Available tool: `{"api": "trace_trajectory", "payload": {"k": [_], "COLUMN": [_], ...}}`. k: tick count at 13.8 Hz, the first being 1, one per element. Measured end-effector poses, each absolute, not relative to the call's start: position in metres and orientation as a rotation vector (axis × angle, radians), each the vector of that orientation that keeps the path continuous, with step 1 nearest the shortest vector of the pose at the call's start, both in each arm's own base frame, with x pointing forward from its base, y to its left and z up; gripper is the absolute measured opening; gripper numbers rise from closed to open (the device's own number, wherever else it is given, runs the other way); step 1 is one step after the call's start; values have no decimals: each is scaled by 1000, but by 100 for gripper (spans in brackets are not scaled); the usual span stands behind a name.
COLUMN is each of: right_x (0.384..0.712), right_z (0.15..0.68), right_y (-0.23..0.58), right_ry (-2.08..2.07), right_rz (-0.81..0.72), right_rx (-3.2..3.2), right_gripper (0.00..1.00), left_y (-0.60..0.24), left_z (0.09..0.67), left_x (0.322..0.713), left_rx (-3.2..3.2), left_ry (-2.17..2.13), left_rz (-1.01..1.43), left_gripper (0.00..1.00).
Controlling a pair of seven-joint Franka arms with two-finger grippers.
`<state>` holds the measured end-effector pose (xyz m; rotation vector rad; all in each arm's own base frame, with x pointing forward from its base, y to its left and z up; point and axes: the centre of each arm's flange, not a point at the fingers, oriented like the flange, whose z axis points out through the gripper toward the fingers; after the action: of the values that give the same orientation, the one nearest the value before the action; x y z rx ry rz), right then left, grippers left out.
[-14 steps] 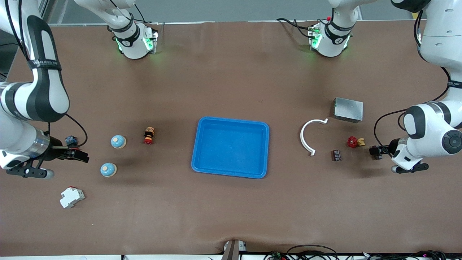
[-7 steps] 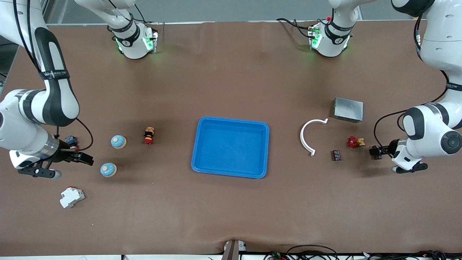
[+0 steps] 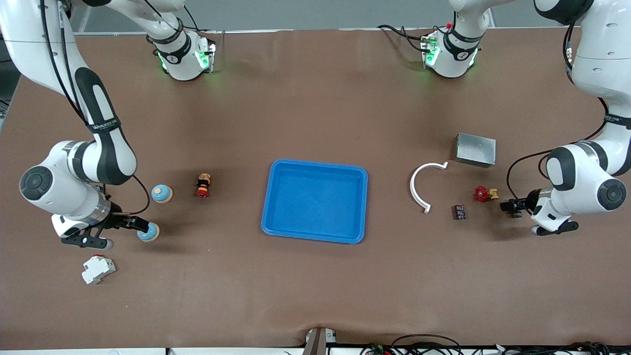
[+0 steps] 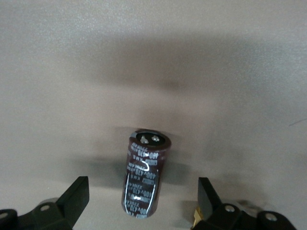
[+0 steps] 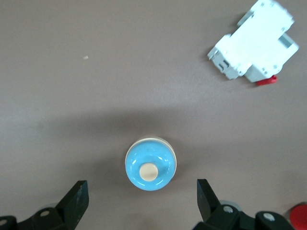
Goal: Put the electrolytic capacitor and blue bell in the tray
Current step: 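Grasp the capacitor with the left gripper while the right gripper grasps the bell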
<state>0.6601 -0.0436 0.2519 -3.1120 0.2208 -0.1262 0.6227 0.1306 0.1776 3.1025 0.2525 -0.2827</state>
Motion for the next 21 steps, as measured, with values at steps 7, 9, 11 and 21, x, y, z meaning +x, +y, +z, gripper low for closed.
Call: {"api": "trace_trajectory", "payload": {"k": [7,9,11,21], "right_x": [657,657,657,657], "right_z": [209,206,204,189], "right_y": [-37,-35,-35,-38], "right_ry": [208,204,204,210], "right_rz": [-113,-111,-122,-131], "right_rx": [-3115,-3116,-3116,-3118], "right_gripper": [100,100,100,100], "left_y": [131,130,130,109], "left_z": [177,177,178,269], "left_x": [623,623,625,649], "left_rx": [3103,3102,3102,3093], "left_ry": [259,266,272,289], "left_rz": [-276,-274,-268,-308], "left_gripper": [58,37,33,33]}}
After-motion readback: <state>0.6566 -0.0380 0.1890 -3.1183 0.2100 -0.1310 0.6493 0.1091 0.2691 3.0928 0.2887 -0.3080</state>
